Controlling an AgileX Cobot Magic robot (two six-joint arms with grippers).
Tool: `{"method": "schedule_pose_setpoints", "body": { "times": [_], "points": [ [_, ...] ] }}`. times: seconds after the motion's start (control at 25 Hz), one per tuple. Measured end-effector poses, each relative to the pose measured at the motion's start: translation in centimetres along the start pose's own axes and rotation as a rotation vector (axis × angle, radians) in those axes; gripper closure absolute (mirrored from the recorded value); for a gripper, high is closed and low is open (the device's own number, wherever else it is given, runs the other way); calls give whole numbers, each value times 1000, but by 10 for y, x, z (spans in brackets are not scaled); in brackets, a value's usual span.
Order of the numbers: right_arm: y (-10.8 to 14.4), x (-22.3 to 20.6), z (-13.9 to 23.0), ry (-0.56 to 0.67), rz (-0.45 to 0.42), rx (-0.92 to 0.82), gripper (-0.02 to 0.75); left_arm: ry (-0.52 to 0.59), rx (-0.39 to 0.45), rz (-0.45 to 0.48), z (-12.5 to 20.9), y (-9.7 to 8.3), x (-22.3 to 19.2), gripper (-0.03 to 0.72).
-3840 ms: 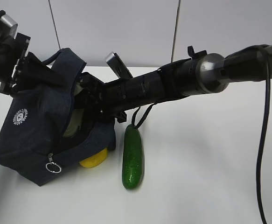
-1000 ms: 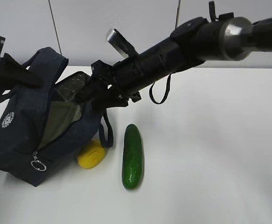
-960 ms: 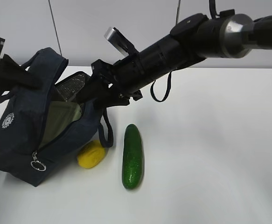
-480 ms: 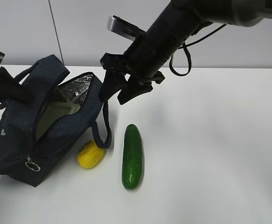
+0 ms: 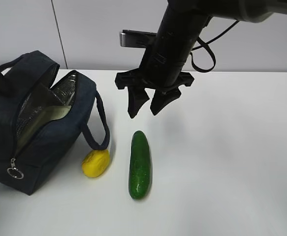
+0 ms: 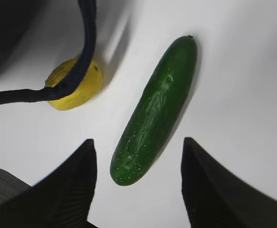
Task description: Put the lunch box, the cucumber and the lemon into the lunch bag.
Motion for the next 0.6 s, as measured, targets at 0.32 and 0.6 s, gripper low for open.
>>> {"method": "schedule_pose_setpoints", "body": {
  "times": [0.32, 0.6],
  "points": [
    [-5, -2, -1, -2, 25, -93, 314, 39, 7, -121, 1, 18, 11, 680],
    [-13, -24, 0, 39, 50, -150, 302, 67, 21, -168, 6, 27, 13, 679]
  ]
}}
Point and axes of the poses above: a point on each arm's last joint axis where the gripper is mounted, x pointing back along that axis away from the gripper, y along the wrist's bending axis when the last joint is at zero, z = x × y, the point moved 10 cm from there along -x, pointing out along that axis toward the gripper, and after that the axes turned 11 degrees about -x, right-handed, at the moved point
